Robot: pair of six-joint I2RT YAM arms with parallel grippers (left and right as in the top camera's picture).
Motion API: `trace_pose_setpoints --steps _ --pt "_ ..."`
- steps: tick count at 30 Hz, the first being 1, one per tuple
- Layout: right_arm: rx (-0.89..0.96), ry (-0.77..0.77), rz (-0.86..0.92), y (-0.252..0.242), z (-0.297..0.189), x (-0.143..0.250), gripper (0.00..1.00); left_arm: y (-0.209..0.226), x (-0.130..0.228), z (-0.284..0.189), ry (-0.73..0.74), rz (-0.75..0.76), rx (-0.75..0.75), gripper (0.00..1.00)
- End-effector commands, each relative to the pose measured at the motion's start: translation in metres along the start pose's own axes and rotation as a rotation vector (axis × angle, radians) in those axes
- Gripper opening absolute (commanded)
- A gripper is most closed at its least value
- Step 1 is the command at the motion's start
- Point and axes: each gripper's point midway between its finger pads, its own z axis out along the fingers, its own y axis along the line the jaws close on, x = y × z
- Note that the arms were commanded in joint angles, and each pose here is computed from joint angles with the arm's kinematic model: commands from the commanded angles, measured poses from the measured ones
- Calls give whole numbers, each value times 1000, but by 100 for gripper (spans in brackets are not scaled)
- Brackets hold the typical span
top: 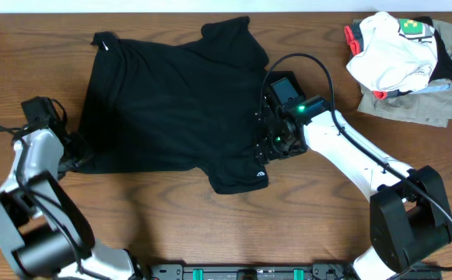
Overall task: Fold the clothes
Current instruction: 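Move the right gripper to the bottom-right hem and grasp it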
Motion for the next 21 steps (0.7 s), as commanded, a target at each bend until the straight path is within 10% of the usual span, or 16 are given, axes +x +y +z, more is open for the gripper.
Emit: trace_pose_setpoints --steps 1,10,15,21 --pt "0 3 -13 2 -2 3 72 -7 7 18 48 29 31 64" --pt "2 17 -10 1 -2 6 72 -15 10 23 67 29 75 62" --pt "3 17 -11 1 -2 6 72 -23 18 22 102 30 122 8" --pt "5 29 -8 1 -2 9 72 -23 19 21 106 31 123 6"
